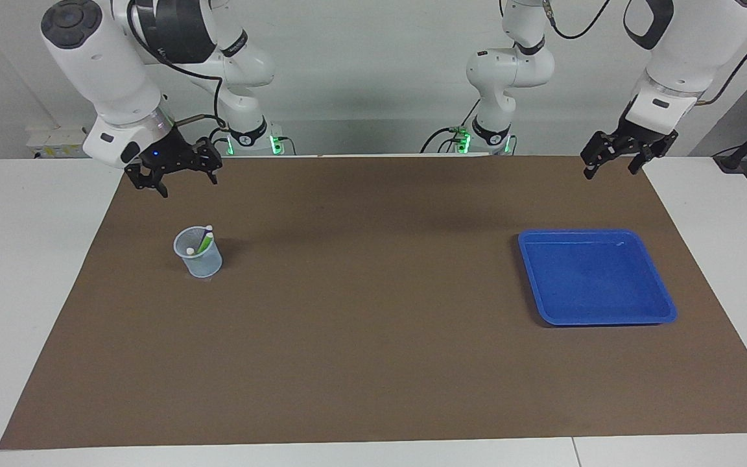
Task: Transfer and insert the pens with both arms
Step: 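Open the right gripper and draw it back from the cup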
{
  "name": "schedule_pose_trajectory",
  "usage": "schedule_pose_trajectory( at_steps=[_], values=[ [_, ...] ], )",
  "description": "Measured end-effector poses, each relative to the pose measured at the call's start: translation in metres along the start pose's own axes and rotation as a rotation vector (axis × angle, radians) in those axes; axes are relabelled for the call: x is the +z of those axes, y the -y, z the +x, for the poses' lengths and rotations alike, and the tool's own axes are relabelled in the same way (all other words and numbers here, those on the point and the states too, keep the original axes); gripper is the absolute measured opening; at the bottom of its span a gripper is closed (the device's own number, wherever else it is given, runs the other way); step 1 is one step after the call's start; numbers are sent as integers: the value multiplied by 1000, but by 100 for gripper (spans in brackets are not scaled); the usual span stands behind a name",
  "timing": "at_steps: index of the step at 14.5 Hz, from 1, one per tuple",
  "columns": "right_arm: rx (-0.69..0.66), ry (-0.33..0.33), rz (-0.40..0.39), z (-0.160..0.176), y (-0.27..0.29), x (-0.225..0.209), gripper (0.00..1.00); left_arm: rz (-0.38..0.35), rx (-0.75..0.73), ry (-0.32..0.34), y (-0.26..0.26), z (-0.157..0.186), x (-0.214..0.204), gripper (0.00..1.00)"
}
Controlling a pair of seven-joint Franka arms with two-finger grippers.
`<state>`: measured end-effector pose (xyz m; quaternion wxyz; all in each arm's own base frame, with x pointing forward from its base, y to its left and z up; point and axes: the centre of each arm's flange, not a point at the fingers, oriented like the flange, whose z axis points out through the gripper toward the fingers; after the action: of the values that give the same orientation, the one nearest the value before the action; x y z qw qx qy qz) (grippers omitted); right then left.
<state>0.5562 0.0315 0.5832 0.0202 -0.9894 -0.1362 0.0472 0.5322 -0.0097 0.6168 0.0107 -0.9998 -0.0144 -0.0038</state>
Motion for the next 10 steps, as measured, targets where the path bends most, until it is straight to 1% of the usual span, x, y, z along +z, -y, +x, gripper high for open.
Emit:
schedule_pose_trajectory(
  at_steps=[6, 10],
  values=[
    [3, -15, -4, -1, 0, -5, 100, 0, -6, 0, 3, 0, 0, 100],
    [14, -20, -8, -9, -4, -19, 100, -11, -8, 1, 3, 0, 0, 100]
  ],
)
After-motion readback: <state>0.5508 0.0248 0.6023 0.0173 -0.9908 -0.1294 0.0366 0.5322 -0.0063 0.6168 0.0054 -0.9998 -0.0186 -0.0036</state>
